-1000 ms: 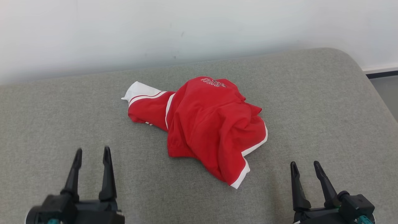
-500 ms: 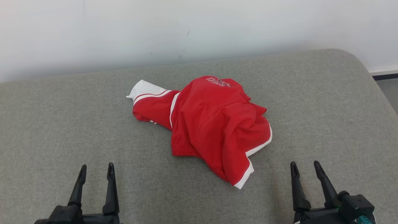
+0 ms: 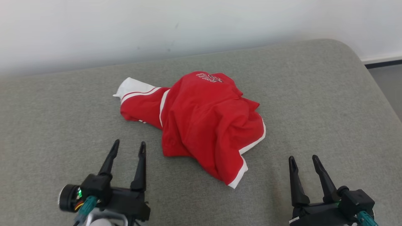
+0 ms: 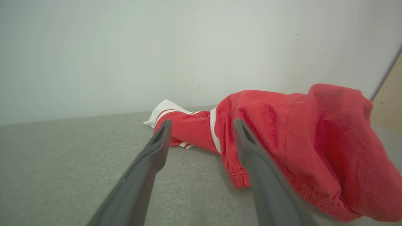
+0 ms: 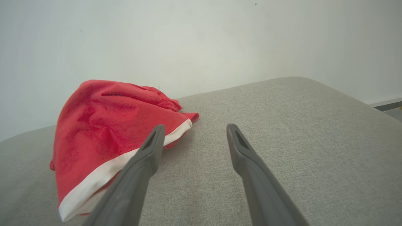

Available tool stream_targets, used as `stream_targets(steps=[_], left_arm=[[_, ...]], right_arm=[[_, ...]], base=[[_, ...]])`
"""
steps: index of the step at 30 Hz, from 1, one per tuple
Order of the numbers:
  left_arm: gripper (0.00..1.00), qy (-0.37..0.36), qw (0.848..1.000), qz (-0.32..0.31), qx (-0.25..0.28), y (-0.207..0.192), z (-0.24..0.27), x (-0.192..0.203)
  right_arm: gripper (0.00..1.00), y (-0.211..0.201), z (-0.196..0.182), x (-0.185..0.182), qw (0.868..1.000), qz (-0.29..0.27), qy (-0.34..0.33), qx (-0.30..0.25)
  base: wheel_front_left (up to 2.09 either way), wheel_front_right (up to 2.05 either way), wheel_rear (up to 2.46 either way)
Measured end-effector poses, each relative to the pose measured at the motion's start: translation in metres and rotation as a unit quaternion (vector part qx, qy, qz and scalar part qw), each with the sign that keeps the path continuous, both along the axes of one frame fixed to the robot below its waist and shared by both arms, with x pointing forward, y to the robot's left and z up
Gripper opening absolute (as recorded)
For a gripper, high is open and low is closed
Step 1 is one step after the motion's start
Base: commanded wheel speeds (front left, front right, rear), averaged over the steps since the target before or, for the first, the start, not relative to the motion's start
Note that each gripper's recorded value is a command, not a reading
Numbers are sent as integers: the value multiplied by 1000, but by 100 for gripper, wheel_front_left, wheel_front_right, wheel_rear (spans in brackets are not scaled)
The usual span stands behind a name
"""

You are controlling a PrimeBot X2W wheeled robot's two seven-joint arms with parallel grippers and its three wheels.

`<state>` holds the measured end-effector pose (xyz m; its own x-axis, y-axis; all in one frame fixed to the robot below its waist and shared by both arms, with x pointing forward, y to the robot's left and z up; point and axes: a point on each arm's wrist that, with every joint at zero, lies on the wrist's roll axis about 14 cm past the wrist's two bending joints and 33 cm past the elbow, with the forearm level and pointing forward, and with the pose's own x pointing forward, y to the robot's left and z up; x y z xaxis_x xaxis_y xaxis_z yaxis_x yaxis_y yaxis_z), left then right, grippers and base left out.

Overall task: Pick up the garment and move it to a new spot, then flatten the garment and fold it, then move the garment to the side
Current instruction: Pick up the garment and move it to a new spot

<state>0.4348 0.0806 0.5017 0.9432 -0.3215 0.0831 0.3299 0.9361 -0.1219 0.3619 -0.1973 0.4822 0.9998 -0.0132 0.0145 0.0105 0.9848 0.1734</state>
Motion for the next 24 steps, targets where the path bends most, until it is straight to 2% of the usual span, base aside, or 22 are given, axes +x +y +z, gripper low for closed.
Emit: stream_targets(steps=[9, 20, 24], left_arm=[[100, 37, 994, -102, 23, -68, -27, 17], [100, 124, 983, -122, 55, -77, -89, 25], [100, 131, 983, -121, 54, -77, -91, 27]], right_arm=[[100, -23, -4, -10, 999, -40, 9, 13], [100, -46, -11, -22, 997, -79, 23, 10], [100, -46, -11, -23, 997, -80, 24, 10]], base=[[0, 0, 0], [0, 0, 0], [0, 0, 0]])
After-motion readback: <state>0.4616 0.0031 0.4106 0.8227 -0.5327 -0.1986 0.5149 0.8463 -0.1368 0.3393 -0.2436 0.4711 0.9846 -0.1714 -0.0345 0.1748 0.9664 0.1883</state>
